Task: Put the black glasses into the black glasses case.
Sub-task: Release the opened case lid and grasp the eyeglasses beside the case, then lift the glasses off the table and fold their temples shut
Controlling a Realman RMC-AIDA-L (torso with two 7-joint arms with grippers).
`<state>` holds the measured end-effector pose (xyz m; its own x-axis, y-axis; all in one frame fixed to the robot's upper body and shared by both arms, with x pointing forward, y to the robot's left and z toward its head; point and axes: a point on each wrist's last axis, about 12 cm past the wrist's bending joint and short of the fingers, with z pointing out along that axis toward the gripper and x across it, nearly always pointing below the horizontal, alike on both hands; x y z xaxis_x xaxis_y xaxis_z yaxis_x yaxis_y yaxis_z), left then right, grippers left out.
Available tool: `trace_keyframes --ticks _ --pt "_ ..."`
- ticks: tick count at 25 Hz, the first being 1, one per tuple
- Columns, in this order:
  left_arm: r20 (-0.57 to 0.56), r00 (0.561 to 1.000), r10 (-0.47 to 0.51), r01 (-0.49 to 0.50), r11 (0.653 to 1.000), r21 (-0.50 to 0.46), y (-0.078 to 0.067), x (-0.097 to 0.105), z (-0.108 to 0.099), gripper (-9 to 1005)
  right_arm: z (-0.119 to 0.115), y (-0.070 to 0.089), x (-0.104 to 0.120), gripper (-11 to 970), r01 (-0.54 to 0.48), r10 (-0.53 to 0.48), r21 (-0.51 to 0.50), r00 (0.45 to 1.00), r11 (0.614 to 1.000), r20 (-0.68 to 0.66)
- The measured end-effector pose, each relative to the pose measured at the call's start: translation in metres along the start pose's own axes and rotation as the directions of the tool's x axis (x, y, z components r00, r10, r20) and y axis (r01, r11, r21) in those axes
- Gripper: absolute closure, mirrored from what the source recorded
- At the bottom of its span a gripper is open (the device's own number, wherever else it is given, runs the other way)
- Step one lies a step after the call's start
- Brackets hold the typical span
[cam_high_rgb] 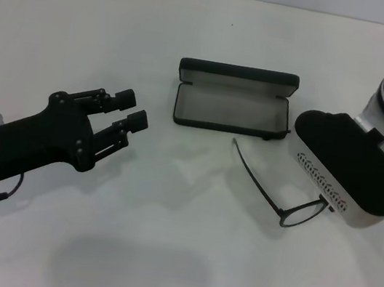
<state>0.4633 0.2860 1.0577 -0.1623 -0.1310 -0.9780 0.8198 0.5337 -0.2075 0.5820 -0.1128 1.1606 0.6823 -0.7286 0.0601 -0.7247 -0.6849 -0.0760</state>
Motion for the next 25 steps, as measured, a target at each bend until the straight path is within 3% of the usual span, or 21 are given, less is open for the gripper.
trace_keyframes --ticks 3,7,15,19,21,25 --pt "0.001 1.0 0.001 -0.001 1.0 -0.001 0.0 0.0 0.0 616 0.001 0.005 -0.002 807 -0.016 0.017 -0.024 1.0 1.0 0.016" --pt "0.01 1.0 -0.002 0.002 1.0 -0.011 0.0 0.0 -0.002 616 -0.004 0.016 -0.011 842 -0.035 0.038 -0.055 0.997 0.998 0.065" --pt "0.022 1.0 0.003 -0.002 1.0 -0.005 0.001 -0.003 -0.001 617 -0.03 0.058 -0.02 860 -0.11 0.124 -0.065 0.956 0.992 0.265" --pt "0.046 0.999 0.007 -0.009 1.0 0.029 -0.001 -0.007 0.002 624 -0.057 0.074 -0.001 861 -0.243 0.206 0.026 0.869 0.97 0.451" --pt "0.097 0.995 0.011 -0.018 0.998 0.066 -0.004 -0.014 0.003 629 -0.071 0.09 0.019 862 -0.361 0.241 0.099 0.778 0.927 0.58" --pt "0.164 0.986 0.015 -0.031 0.995 0.098 -0.005 -0.024 0.005 638 -0.073 0.126 0.045 862 -0.496 0.196 0.179 0.613 0.85 0.765"
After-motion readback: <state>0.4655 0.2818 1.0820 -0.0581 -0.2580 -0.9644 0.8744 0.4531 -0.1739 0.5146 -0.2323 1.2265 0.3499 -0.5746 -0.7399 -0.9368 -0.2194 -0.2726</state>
